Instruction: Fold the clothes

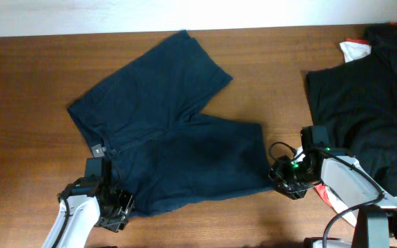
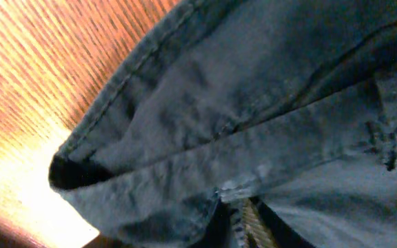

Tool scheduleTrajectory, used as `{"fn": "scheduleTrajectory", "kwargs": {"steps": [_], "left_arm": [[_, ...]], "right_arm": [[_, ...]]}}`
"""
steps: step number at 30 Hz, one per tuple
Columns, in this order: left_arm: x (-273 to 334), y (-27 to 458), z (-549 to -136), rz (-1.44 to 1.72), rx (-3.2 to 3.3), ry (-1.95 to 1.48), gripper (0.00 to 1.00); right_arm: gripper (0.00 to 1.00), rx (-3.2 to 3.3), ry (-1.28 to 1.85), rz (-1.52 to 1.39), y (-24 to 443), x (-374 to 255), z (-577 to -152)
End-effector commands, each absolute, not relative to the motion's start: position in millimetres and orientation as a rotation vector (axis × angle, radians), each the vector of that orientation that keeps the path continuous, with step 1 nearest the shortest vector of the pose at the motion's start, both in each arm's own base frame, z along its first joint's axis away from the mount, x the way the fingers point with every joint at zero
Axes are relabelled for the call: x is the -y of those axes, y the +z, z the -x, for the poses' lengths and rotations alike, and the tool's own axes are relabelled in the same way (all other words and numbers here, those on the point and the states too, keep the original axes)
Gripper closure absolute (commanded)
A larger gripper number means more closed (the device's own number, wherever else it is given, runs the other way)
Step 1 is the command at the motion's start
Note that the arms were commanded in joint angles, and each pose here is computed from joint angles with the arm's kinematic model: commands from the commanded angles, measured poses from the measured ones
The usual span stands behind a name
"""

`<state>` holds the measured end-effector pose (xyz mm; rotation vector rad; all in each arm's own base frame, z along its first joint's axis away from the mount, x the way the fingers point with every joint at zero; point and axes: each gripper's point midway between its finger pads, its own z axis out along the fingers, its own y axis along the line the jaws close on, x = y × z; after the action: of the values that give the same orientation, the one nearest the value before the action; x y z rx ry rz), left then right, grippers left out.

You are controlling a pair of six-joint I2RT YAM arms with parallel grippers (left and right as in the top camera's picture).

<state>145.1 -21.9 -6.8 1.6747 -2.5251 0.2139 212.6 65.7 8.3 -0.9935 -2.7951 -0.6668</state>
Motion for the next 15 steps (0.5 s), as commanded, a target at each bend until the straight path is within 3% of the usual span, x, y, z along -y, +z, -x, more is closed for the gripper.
{"fn": "scheduleTrajectory", "kwargs": {"steps": [1,6,7,8,9,12,15], "left_arm": [[10.0,-18.9,-131.4,-1.670,2.542,0.089,0.66],[10.1,-18.8,-129.8,-1.601,2.582,0.088,0.66],[10.1,-18.7,-130.0,-1.587,2.591,0.089,0.72],[10.3,-18.7,-130.0,-1.562,2.606,0.093,0.92],[13.2,-17.9,-131.1,-1.518,2.625,0.120,0.99],[24.9,-7.1,-145.9,-1.321,2.731,0.255,0.99],[24.6,19.3,-168.4,-1.187,2.835,0.294,1.00]], "right_arm": [[0.55,2.793,-0.676,0.983,7.4,-68.1,-211.7],[0.93,2.787,-0.673,0.982,6.2,-68.4,-209.3],[0.96,2.785,-0.671,0.981,6.2,-68.4,-208.8],[0.96,2.782,-0.669,0.982,6.3,-68.3,-208.0],[0.96,2.794,-0.672,0.967,6.5,-68.2,-209.2],[0.96,2.875,-0.673,0.948,16.8,-57.8,-225.5],[0.96,2.976,-0.723,0.955,57.1,-39.5,-256.5]]}}
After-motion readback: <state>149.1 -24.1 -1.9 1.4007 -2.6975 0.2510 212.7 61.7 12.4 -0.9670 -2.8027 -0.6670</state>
